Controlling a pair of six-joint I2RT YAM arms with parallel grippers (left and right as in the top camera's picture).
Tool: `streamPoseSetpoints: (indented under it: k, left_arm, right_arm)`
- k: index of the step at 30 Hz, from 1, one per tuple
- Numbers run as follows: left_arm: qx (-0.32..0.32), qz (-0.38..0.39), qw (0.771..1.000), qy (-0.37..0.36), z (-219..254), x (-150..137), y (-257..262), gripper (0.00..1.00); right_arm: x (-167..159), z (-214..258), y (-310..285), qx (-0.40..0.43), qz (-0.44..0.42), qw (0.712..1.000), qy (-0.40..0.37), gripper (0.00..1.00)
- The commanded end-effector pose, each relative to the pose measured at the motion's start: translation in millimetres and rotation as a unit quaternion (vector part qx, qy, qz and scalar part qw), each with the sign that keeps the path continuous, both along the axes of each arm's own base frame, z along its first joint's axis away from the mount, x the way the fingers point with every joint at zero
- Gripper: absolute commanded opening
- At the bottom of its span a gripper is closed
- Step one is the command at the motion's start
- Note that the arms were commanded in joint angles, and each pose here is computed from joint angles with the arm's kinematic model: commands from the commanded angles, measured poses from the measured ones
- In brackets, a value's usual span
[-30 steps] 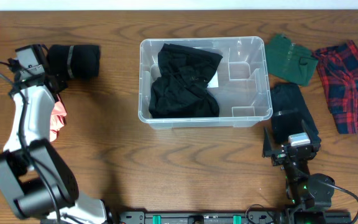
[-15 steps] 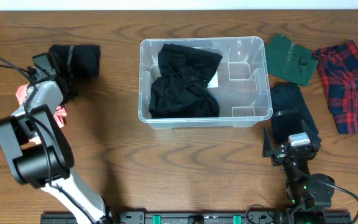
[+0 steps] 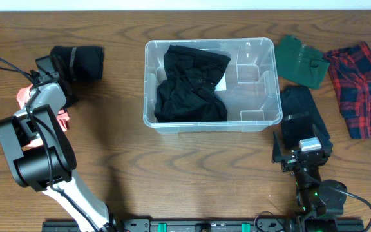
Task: Pack container
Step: 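Grasp the pink garment with the left gripper, then lift the pink garment and carry it over the bin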
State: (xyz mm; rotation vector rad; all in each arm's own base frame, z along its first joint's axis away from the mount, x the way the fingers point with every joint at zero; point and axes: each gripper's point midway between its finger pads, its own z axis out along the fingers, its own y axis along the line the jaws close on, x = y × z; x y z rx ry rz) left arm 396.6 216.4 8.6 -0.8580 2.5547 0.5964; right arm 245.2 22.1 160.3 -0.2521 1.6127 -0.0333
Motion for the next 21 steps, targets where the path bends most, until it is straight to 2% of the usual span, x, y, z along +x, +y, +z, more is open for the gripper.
streamPoseSetpoints:
  k: [1, 10, 14, 21]
  left_arm:
    - [-0.008, -0.002, 1.000, 0.026, -17, -7, 0, 0.61]
    - [-0.004, -0.002, 1.000, 0.015, -8, -5, 1, 0.30]
    - [0.005, -0.002, 1.000, -0.010, 14, 1, 3, 0.07]
    - [0.030, -0.004, 0.996, -0.079, 84, 7, 3, 0.06]
  right_arm:
    - [0, 0, -2, -0.003, -0.004, 1.000, 0.000, 0.99]
    - [0, 0, -2, -0.003, -0.004, 1.000, 0.000, 0.99]
    - [0, 0, -2, -0.003, -0.004, 1.000, 0.000, 0.99]
    - [0, 0, -2, -0.003, -0.004, 1.000, 0.000, 0.99]
